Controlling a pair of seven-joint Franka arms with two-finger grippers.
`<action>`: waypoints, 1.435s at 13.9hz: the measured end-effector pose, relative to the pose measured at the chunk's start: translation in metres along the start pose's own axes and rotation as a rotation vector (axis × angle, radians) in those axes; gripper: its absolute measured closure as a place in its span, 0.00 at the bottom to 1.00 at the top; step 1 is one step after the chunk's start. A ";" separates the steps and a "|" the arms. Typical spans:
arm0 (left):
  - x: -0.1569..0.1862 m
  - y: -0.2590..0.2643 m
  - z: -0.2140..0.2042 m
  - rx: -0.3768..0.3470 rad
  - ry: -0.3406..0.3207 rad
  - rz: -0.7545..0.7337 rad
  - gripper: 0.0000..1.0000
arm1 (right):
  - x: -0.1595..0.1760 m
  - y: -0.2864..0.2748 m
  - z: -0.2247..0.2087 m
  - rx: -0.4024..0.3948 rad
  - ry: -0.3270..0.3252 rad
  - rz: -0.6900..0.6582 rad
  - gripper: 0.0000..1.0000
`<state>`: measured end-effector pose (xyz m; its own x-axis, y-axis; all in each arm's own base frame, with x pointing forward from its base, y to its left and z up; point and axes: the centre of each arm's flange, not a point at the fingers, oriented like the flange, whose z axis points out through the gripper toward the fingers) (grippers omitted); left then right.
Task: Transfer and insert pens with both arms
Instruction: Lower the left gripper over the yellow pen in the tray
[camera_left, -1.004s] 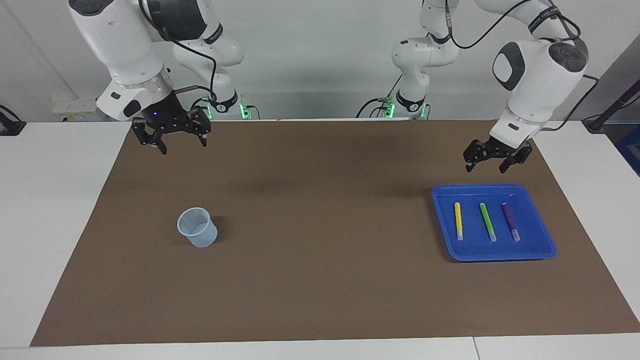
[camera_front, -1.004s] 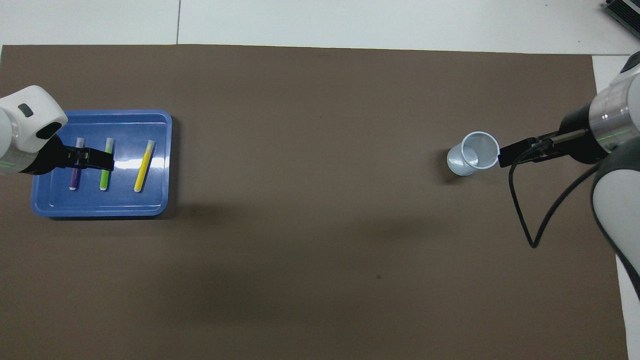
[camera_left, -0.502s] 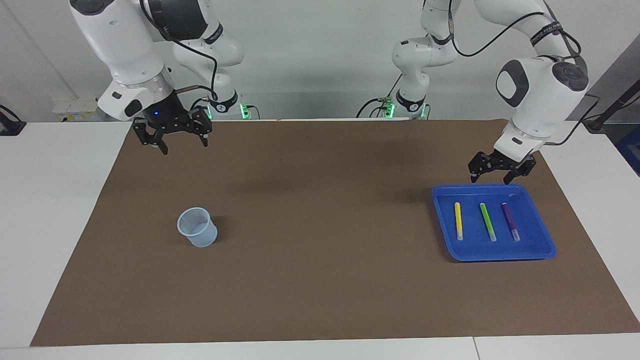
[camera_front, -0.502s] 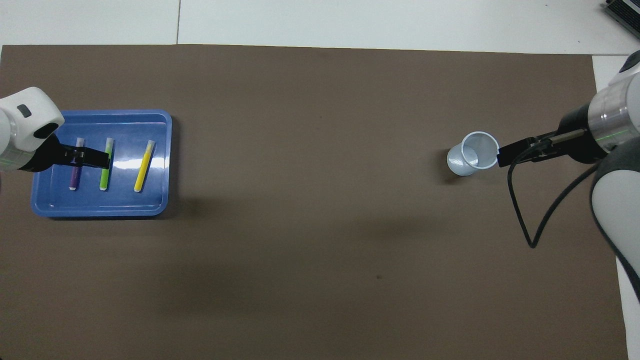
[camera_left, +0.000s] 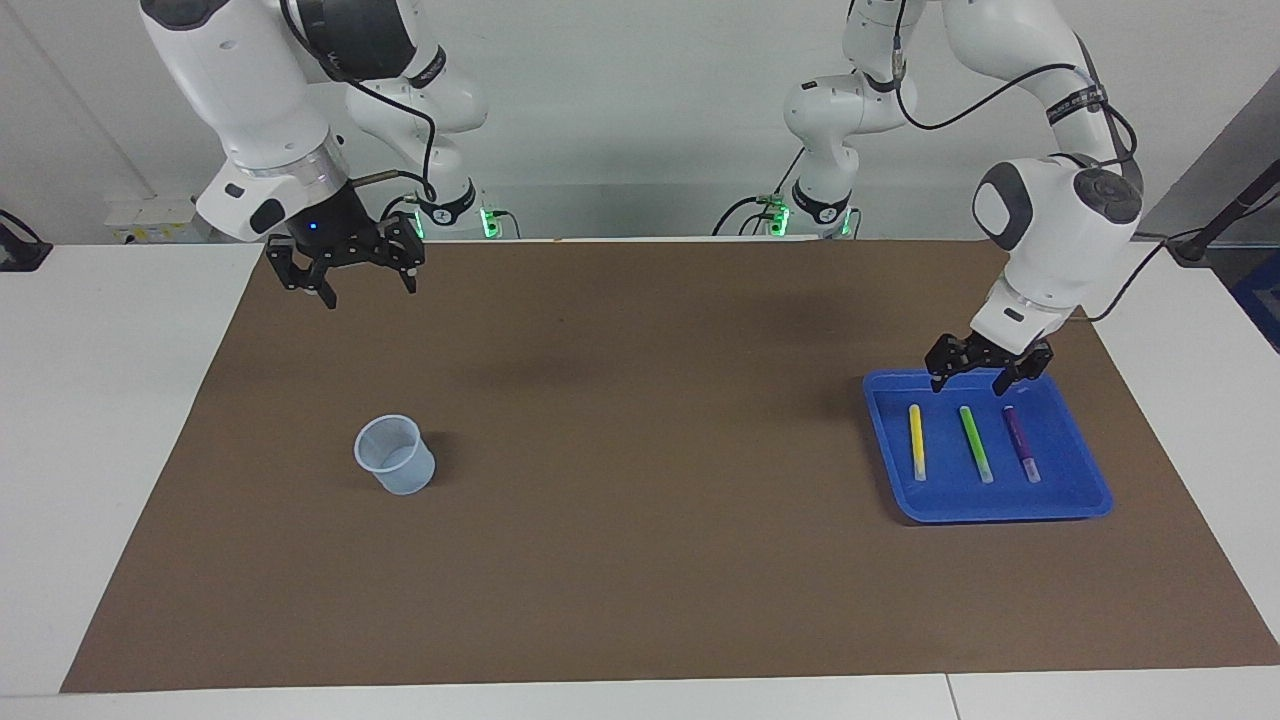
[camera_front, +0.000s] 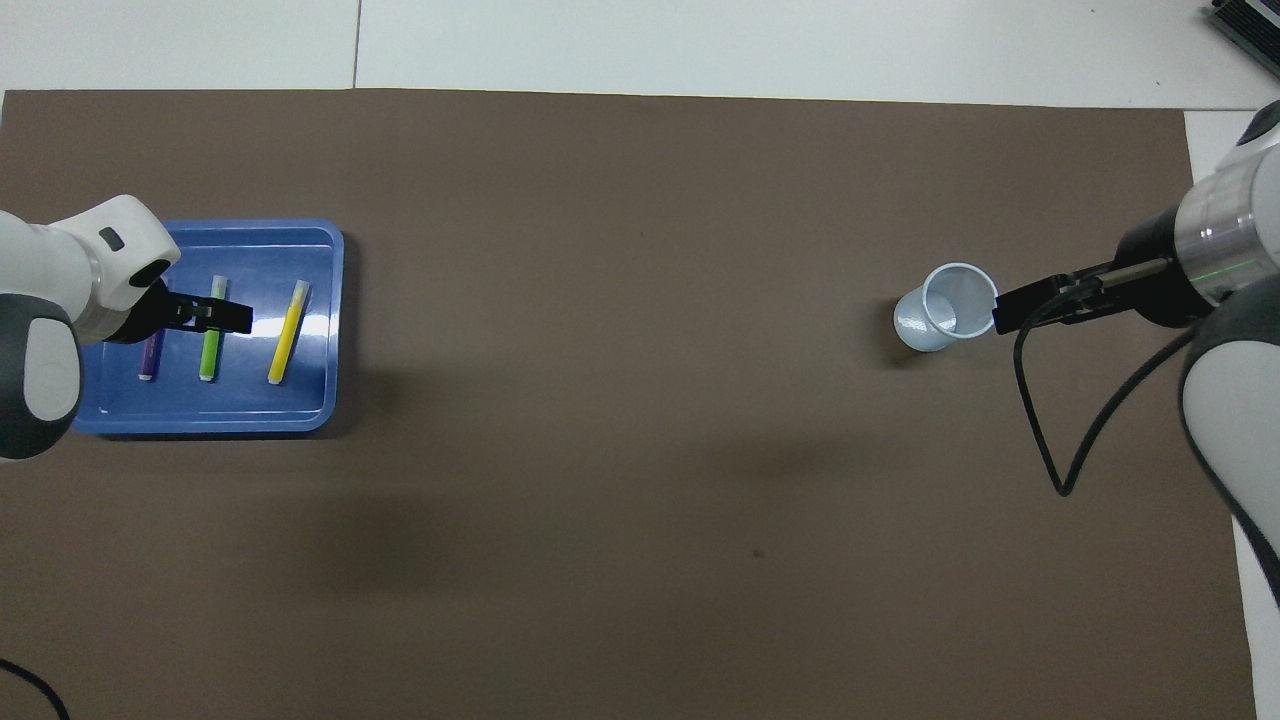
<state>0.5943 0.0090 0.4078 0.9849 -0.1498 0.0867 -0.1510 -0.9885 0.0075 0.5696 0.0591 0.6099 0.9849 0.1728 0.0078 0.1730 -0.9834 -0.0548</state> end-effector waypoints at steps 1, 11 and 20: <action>0.004 -0.002 0.013 0.000 0.005 -0.001 0.03 | 0.000 0.000 0.000 0.000 0.001 0.000 0.00; 0.029 -0.006 0.077 -0.012 -0.002 -0.003 0.15 | 0.001 -0.002 0.000 0.000 0.006 0.008 0.00; 0.020 -0.001 0.090 -0.021 -0.042 0.002 0.24 | 0.002 -0.026 0.000 0.061 0.004 0.097 0.00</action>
<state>0.6212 0.0048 0.3201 0.9872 -0.1532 0.0446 -0.1545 -0.9876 0.0283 0.5671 0.0848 0.6110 0.9970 0.0769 0.0037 0.0768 -0.9903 -0.1161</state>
